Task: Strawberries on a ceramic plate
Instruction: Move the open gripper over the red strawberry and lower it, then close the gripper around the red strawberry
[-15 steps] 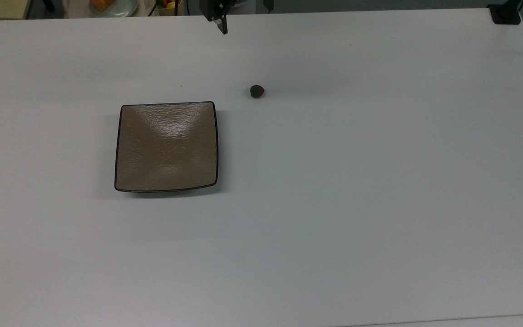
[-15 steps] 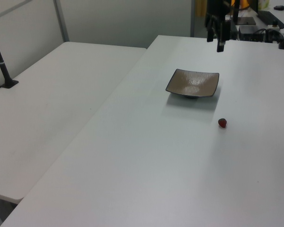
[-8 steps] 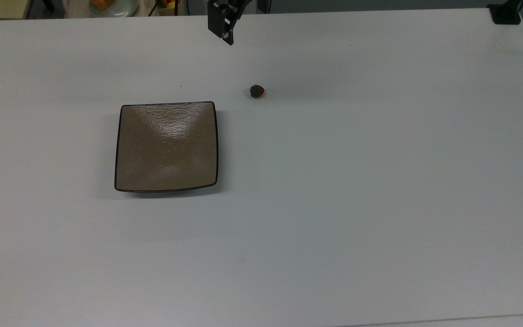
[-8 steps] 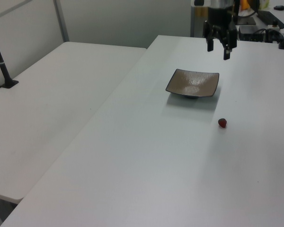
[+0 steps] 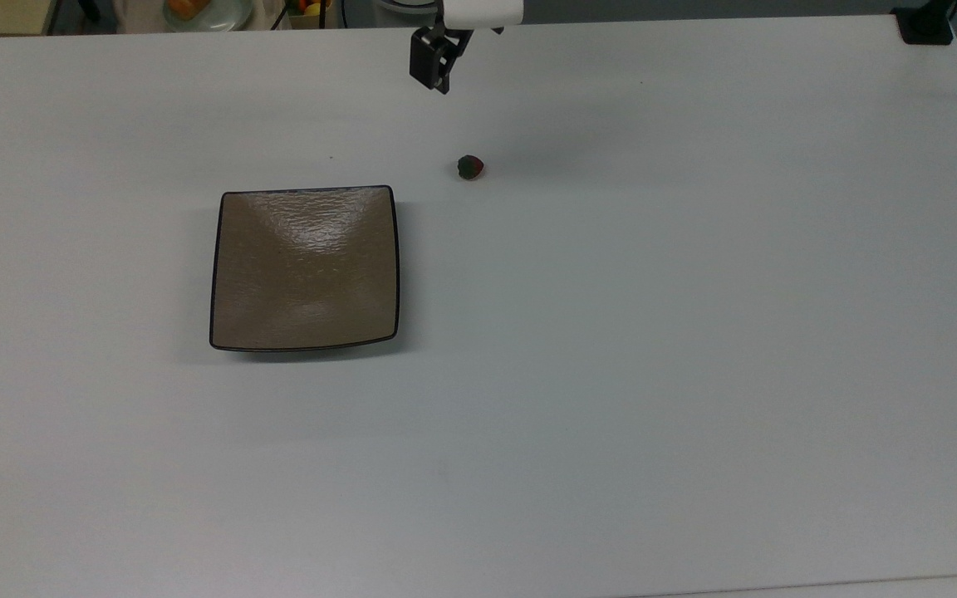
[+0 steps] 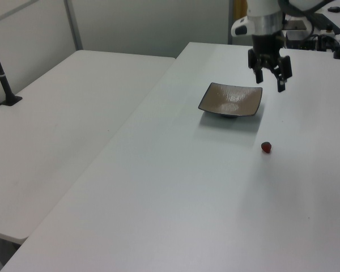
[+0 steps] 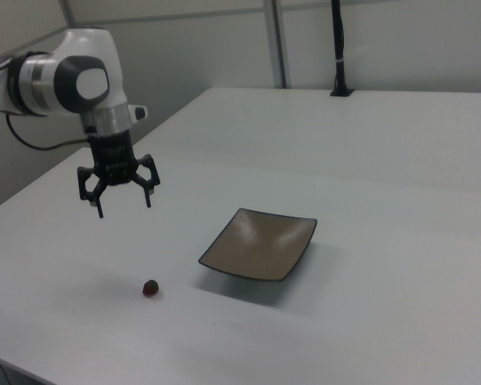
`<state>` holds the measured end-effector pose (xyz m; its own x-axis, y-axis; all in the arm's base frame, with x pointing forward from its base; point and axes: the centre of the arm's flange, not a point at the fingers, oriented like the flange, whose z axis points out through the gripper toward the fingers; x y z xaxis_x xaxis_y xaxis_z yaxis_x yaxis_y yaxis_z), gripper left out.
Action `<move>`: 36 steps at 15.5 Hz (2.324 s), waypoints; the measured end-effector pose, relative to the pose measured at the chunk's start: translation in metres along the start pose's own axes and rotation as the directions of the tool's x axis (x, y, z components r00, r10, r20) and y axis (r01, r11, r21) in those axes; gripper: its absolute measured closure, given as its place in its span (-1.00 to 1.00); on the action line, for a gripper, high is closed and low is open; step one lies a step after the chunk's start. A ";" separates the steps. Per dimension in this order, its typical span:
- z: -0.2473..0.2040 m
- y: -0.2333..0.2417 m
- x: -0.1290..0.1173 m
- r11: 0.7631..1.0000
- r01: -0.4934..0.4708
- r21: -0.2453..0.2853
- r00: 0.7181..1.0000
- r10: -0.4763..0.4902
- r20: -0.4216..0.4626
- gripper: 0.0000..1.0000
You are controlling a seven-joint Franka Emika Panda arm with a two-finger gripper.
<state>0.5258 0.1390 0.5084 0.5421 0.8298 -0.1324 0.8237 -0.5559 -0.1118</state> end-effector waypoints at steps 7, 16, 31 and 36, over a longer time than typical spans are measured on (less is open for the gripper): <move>0.058 -0.014 0.010 0.999 0.040 0.022 0.999 -0.041 0.032 -1.00; 0.144 -0.013 0.008 0.992 0.096 -0.079 0.995 -0.099 -0.030 -1.00; 0.180 -0.014 0.017 0.984 0.141 -0.111 0.989 -0.144 -0.018 -0.34; 0.190 -0.013 0.019 0.978 0.160 -0.135 0.986 -0.164 -0.016 -0.05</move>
<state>0.4944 0.1529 0.3205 0.4026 0.9103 -0.0966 0.9146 -0.4043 0.0025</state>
